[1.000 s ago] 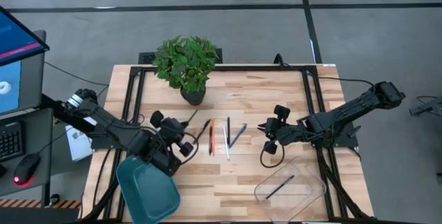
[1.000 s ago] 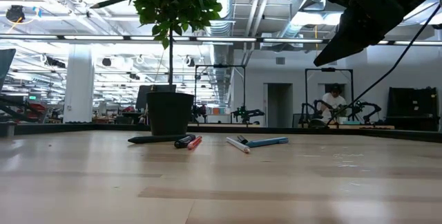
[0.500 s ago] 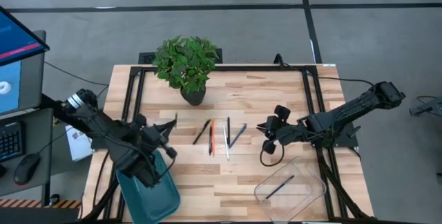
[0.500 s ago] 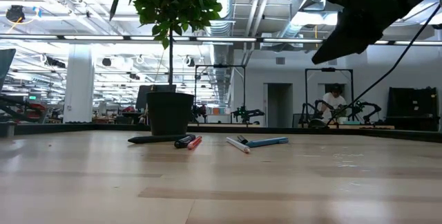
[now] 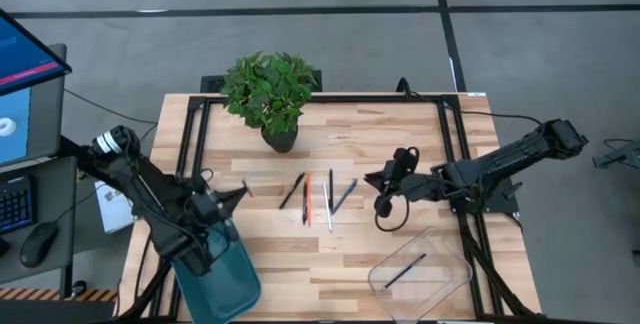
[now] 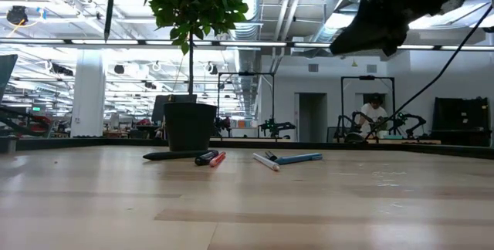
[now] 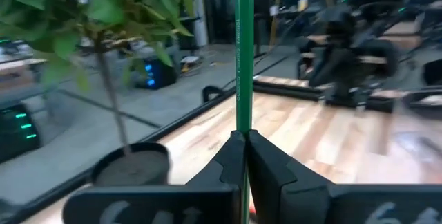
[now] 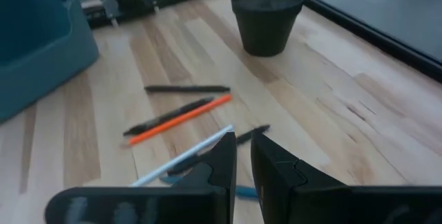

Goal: Sort pens & pencils
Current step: Put the green pencil into the transparent bin

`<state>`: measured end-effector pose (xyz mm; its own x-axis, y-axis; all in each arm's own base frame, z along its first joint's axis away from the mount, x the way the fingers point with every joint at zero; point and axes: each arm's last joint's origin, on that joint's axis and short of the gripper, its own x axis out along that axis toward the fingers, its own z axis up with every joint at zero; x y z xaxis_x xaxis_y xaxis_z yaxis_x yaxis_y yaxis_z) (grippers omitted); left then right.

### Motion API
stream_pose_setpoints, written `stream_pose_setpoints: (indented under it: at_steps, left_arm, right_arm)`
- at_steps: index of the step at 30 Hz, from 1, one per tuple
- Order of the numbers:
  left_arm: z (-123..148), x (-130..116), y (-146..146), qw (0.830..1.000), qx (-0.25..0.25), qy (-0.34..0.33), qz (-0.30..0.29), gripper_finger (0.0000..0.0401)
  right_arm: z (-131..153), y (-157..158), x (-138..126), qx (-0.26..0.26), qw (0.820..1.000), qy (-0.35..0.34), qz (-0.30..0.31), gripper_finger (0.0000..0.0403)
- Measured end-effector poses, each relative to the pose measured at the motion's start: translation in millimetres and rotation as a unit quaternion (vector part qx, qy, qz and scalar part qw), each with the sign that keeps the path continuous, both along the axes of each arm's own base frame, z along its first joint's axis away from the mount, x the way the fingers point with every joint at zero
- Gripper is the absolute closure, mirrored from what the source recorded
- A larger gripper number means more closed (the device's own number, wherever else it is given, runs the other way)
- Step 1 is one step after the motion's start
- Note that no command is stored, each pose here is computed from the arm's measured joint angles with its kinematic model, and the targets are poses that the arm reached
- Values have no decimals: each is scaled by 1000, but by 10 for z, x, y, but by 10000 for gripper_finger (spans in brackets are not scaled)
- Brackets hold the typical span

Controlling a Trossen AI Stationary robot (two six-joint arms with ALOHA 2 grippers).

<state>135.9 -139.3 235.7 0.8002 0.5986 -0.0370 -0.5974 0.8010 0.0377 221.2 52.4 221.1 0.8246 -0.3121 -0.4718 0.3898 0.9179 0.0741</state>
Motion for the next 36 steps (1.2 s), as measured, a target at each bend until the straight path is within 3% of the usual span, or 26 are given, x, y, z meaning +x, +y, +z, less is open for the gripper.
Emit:
stream_pose_setpoints:
  at_steps: [5,14,28,36]
  left_arm:
    - [-86,-79,-97,999,-5,-27,-40,401]
    - [-113,-35,-163,999,-4,-26,-39,401]
    - [-137,235,-154,1000,12,-14,14,401]
    - [-53,464,6,997,25,-3,76,401]
  right_arm:
    - [8,-19,10,1,1000,-5,-5,335]
    - [8,-19,10,2,1000,-5,-4,335]
    - [9,-65,21,-4,1000,-3,-12,335]
    - [62,-176,73,-17,999,-27,-27,335]
